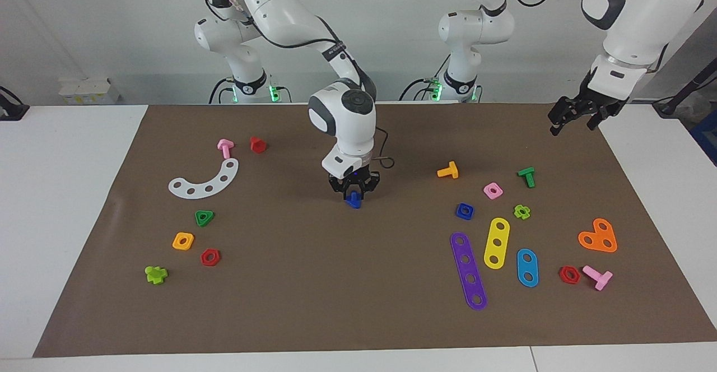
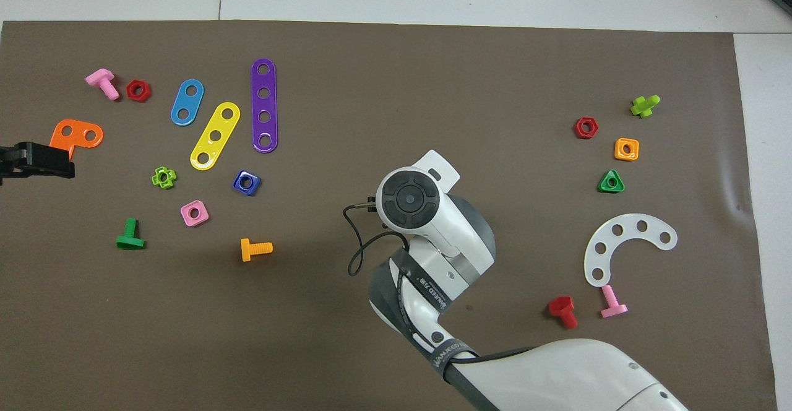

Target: Unscrew and place screws in storage area

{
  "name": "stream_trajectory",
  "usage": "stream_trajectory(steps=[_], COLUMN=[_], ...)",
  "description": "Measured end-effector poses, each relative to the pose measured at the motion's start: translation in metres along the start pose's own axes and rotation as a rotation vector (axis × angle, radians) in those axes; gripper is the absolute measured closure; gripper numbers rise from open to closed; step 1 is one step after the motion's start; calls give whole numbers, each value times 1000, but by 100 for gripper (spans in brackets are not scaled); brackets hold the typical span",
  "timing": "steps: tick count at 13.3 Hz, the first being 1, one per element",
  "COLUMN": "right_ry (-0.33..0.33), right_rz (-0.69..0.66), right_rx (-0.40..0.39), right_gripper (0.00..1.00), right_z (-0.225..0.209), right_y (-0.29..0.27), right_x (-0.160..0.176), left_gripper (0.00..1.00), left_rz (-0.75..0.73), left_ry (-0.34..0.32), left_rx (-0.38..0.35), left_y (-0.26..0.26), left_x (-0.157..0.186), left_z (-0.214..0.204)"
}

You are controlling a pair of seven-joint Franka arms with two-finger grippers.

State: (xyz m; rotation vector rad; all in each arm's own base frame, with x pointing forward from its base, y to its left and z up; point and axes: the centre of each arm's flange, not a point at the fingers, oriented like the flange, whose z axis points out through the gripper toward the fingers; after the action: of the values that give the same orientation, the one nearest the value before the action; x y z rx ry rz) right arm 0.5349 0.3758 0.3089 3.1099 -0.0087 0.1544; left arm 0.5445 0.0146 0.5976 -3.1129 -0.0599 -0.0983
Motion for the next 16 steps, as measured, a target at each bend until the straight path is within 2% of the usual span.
stream_trajectory(steps=[1,2,3,4,7,11,16], right_ry=[0,0,0,2,12,23,-6], right_rz=[0,1,2,3,-7,18,15], right_rx=[-1,-2,-3,-3,-5,-19,-26], right_gripper=[57,62,75,81,81,81,81], right_z=[-2,-3,-5,-8,-18,-32,-21], right_y=[1,3,6,9,37,131,246], right_x=[-1,-3,-4,-5,8,44,75], left_gripper=[0,0,0,0,0,0,0], left_rz=[15,27,34,36,36,36,36], left_ry=[7,8,5,-3,-42,-48,-49], left_rx=[0,0,0,0,1,1,1], left_y=[8,14,18,19,17,17,17], left_x=[0,-1,-1,-3,-12,-16,-16], left_z=[-3,-4,-5,-5,-9,-12,-11])
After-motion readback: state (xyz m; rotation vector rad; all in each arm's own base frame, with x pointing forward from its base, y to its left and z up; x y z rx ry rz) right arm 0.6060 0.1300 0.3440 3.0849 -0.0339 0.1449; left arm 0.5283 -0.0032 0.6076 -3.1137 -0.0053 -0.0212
